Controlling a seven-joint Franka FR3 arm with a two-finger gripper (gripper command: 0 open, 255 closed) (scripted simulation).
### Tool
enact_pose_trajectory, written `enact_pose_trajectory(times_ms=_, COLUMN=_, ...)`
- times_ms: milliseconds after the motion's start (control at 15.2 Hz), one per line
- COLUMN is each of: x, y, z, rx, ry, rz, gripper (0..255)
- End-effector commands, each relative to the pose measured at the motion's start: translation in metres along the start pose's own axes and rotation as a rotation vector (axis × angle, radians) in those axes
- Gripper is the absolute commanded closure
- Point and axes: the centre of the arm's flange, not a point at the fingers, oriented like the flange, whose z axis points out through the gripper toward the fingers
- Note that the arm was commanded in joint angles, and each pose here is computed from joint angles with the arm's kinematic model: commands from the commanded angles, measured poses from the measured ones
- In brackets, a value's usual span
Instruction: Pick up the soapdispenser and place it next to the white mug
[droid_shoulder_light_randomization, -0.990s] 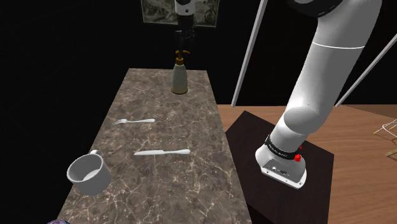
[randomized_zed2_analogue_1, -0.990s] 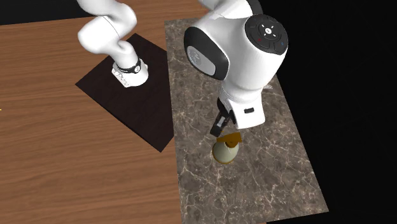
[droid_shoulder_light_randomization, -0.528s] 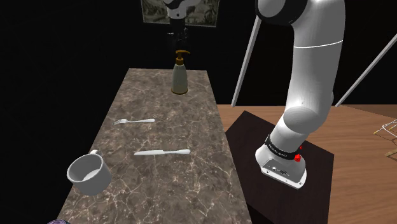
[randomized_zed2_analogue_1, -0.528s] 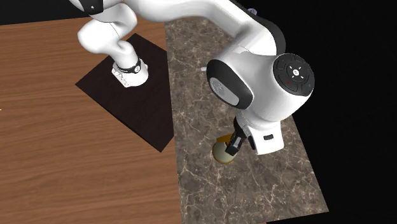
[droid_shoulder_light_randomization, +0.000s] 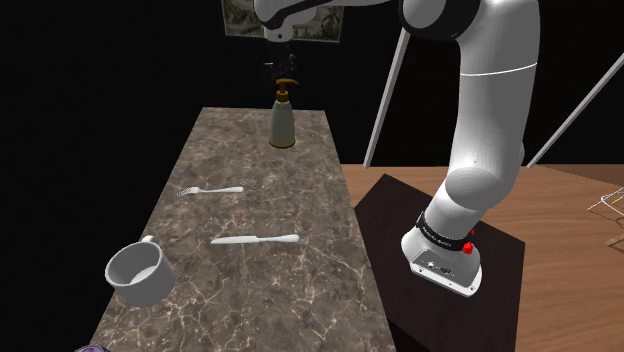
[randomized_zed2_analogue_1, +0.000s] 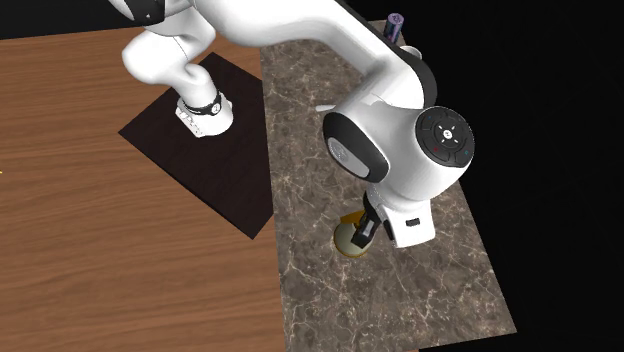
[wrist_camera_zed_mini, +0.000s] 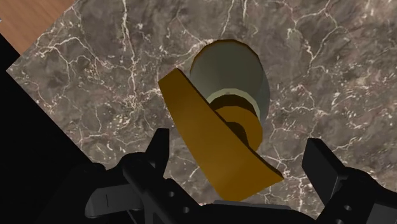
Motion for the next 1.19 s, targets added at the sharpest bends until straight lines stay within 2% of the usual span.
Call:
enact_pose_trajectory(times_ms=0, x=0.0, y=0.001, z=0.001, rx=0.0, ry=0.0, rz=0.0, gripper=0)
enact_pose_trajectory(times_ms=264, x=0.0, y=0.0, z=0.001, rx=0.0, ry=0.0, rz=0.0, gripper=0)
enact_pose_trajectory(times_ms=330, x=0.0, y=0.0, z=0.001, rx=0.0, ry=0.0, rz=0.0, gripper=255)
enact_pose_trajectory(times_ms=924, x=0.0, y=0.001, z=0.001, rx=0.0, ry=0.0, rz=0.0, gripper=255)
enact_pose_trajectory(times_ms=1122, x=-0.001, y=0.001, z=-0.015, rx=0.0, ry=0.0, rz=0.0, gripper=255)
